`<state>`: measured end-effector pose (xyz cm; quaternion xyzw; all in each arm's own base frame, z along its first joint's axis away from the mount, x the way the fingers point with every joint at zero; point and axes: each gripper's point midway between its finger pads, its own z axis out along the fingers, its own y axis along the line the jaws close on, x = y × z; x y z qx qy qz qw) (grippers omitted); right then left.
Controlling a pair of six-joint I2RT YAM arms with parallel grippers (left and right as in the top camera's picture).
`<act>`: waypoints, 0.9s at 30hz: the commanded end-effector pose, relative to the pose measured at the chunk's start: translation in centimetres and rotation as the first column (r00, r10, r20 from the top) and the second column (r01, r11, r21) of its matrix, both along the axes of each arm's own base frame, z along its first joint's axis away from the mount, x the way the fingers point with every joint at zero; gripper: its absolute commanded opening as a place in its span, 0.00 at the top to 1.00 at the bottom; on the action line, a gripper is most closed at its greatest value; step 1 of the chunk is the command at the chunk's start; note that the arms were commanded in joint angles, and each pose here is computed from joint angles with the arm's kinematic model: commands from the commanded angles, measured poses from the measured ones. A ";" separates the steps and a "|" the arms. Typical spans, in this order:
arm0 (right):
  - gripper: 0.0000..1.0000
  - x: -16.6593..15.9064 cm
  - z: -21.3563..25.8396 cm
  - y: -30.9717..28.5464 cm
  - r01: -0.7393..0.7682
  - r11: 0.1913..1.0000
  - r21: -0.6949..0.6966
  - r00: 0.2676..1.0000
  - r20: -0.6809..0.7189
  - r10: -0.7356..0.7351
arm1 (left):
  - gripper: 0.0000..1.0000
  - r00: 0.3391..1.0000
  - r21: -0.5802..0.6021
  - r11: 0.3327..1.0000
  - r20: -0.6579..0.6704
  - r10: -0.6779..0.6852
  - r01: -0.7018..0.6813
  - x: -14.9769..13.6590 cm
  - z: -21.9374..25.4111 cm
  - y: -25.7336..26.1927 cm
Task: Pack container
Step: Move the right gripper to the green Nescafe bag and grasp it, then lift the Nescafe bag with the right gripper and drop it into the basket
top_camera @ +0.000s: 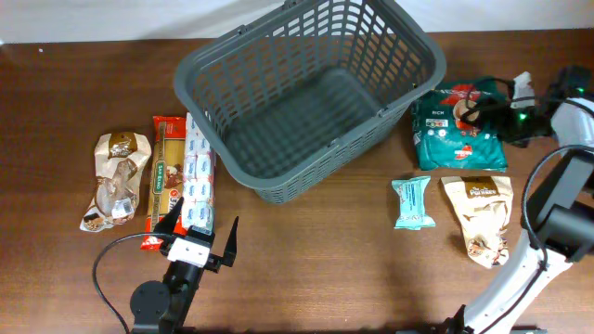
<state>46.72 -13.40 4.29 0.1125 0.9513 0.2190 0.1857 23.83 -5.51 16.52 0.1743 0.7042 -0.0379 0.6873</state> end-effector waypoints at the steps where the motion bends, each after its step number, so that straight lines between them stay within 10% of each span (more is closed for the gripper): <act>1: 0.05 0.0 -3.5 1.9 -0.052 0.999 -0.015 0.996 -0.076 0.051 | 0.01 1.000 -0.004 1.000 -0.003 0.004 -0.004 0.0 -0.3 0.0; 4: 0.19 -0.3 -4.9 2.2 -0.029 1.000 0.003 0.992 -0.120 0.029 | 0.01 1.000 -0.004 1.000 -0.003 0.004 -0.004 0.0 -0.3 0.0; 8: 0.93 -0.4 -5.5 2.2 0.012 1.000 0.020 0.989 -0.147 -0.009 | 0.01 1.000 -0.004 1.000 -0.003 0.004 -0.004 0.0 -0.3 0.0; 9: 0.97 -0.4 -5.5 2.0 0.018 1.000 0.021 0.989 -0.145 -0.015 | 0.01 1.000 -0.004 1.000 -0.003 0.004 -0.004 0.0 -0.3 0.0; 27: 0.97 0.7 7.4 -4.9 0.140 0.989 0.046 0.988 0.063 -0.142 | 0.01 1.000 -0.004 1.000 -0.003 0.004 -0.004 0.0 -0.3 0.0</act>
